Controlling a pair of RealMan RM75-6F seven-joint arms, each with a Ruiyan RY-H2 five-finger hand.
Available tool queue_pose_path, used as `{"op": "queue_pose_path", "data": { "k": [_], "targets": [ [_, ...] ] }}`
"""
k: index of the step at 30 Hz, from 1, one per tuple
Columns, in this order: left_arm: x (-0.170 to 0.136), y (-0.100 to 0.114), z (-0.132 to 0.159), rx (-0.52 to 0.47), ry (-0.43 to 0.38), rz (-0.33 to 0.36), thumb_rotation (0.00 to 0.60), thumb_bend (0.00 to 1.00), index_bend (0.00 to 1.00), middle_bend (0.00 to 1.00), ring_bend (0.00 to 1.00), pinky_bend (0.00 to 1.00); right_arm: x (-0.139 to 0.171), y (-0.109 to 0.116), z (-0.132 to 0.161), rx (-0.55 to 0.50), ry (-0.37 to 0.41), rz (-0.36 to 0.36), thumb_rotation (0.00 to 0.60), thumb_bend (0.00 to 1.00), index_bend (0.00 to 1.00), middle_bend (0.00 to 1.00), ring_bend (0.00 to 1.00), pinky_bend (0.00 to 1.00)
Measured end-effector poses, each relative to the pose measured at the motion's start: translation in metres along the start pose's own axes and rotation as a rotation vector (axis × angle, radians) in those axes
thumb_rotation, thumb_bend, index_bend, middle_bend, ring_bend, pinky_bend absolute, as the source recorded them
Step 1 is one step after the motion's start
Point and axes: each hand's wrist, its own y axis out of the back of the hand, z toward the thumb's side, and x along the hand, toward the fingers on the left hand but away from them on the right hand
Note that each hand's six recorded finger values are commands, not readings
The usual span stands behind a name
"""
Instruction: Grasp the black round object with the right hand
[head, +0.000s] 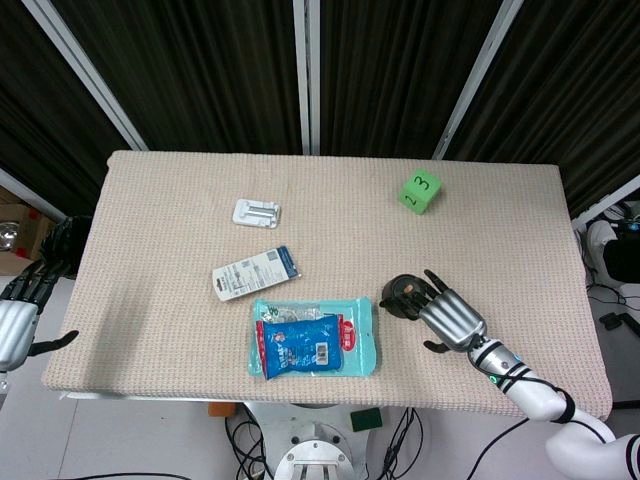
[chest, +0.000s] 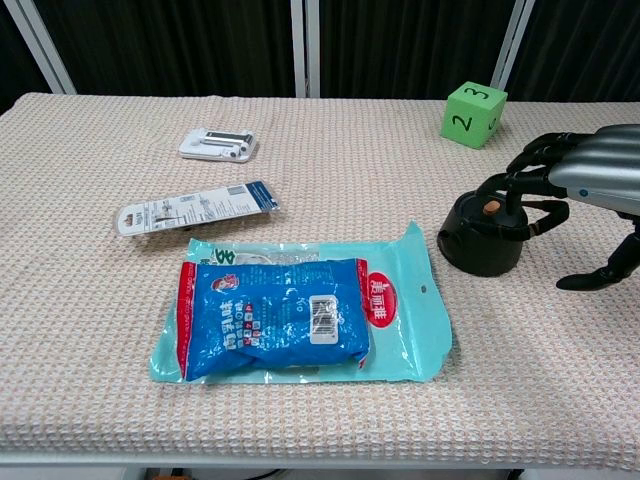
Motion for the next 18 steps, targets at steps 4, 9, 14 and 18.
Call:
{"op": "queue_pose_path", "data": {
  "k": [4, 9, 14, 18],
  "targets": [
    [0.0003, -0.0008, 0.0002, 0.002, -0.001, -0.003, 0.600, 0.03, 0.10, 0.07, 0.01, 0.19, 0.0006, -0.0013, -0.0020, -0.001, -0.007, 0.003, 0.487, 0.19, 0.13, 0.24, 0.08, 0.00],
    [0.0005, -0.0008, 0.0010, 0.003, -0.002, -0.002, 0.600, 0.03, 0.10, 0.07, 0.01, 0.19, 0.0006, -0.0013, -0.0042, -0.004, -0.015, 0.000, 0.487, 0.19, 0.18, 0.26, 0.10, 0.00],
    [0.0007, -0.0017, 0.0009, 0.003, -0.001, -0.006, 0.600, 0.03, 0.10, 0.07, 0.01, 0.19, 0.0003, 0.0014, -0.0044, -0.011, -0.013, -0.023, 0.489, 0.19, 0.31, 0.28, 0.17, 0.00],
    [0.0008, -0.0015, 0.0012, 0.004, -0.001, -0.006, 0.600, 0.03, 0.10, 0.07, 0.01, 0.19, -0.0005, 0.0005, -0.0037, -0.020, -0.007, -0.024, 0.488, 0.19, 0.35, 0.30, 0.20, 0.04]
  ]
}}
